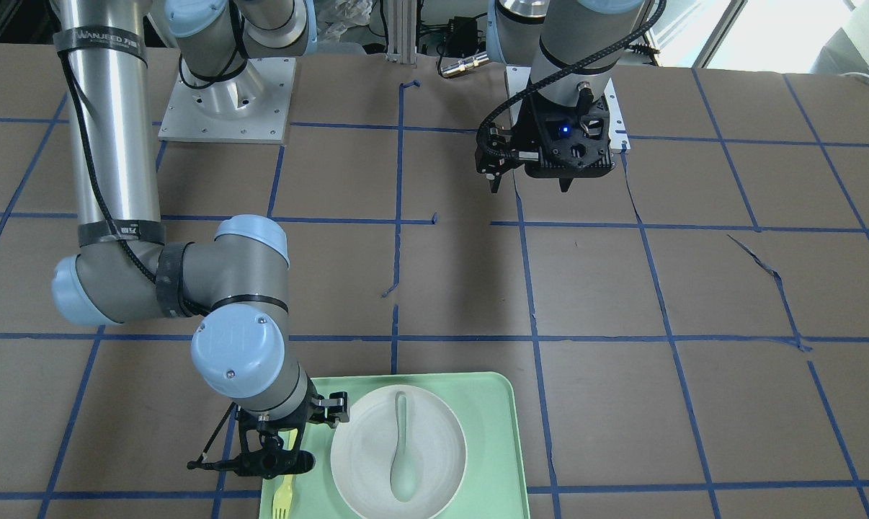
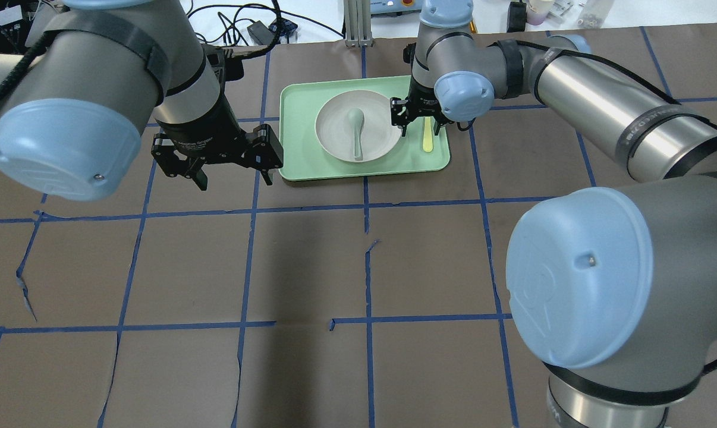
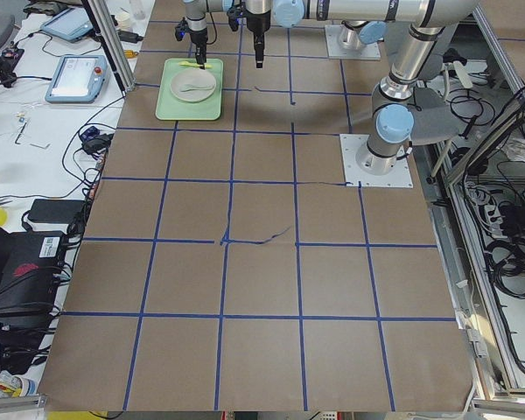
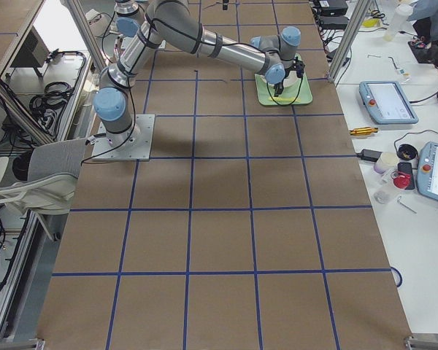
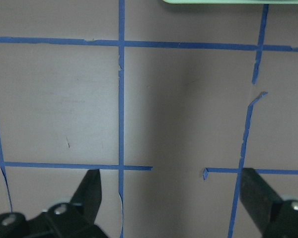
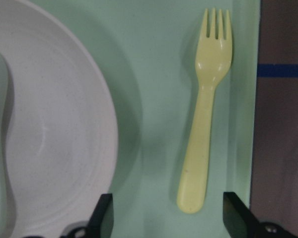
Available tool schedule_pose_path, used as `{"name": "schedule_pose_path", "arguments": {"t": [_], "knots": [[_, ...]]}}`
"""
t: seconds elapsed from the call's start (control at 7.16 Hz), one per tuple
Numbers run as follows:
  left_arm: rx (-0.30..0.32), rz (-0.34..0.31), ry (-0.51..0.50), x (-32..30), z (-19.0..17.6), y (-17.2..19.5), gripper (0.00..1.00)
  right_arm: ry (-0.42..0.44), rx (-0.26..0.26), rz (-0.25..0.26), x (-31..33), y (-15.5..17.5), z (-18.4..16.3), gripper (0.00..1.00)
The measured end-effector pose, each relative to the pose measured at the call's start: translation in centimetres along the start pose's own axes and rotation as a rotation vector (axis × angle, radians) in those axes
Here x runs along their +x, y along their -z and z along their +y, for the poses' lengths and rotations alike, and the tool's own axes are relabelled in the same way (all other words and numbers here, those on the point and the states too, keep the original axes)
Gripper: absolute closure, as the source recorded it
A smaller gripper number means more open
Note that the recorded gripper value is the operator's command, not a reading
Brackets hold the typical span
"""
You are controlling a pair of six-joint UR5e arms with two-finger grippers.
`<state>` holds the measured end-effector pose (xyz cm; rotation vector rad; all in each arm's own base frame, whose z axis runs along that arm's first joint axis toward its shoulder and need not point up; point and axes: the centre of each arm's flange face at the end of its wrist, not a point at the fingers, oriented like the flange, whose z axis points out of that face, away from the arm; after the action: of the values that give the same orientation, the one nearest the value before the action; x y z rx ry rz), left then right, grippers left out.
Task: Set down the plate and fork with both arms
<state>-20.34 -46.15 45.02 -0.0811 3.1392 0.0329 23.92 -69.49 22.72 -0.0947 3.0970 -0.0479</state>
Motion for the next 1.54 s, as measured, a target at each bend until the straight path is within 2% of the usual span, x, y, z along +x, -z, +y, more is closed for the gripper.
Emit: {"name": "schedule_pose_path", "arguments": {"t": [0.28,0.56,0.98,1.26,1.54], "knots": [[0.000,0.000,0.000,0.0,0.0,0.0,0.00,0.061,0.032,0.020,0.7,4.8,3.4,0.00],[-0.001,0.000,0.000,0.0,0.0,0.0,0.00,0.042,0.055,0.038,3.1,10.2,9.1,0.00],[-0.002,0.000,-0.002,0.0,-0.1,-0.1,0.00,0.026,0.012,0.046,6.3,19.4,17.1,0.00],[0.008,0.001,-0.003,0.0,0.0,0.3,0.00,0.016,0.052,0.046,6.4,23.5,19.3,0.00],[0.021,0.003,-0.004,0.0,0.2,0.7,0.00,0.014,0.066,0.049,6.4,24.4,19.7,0.00]]}}
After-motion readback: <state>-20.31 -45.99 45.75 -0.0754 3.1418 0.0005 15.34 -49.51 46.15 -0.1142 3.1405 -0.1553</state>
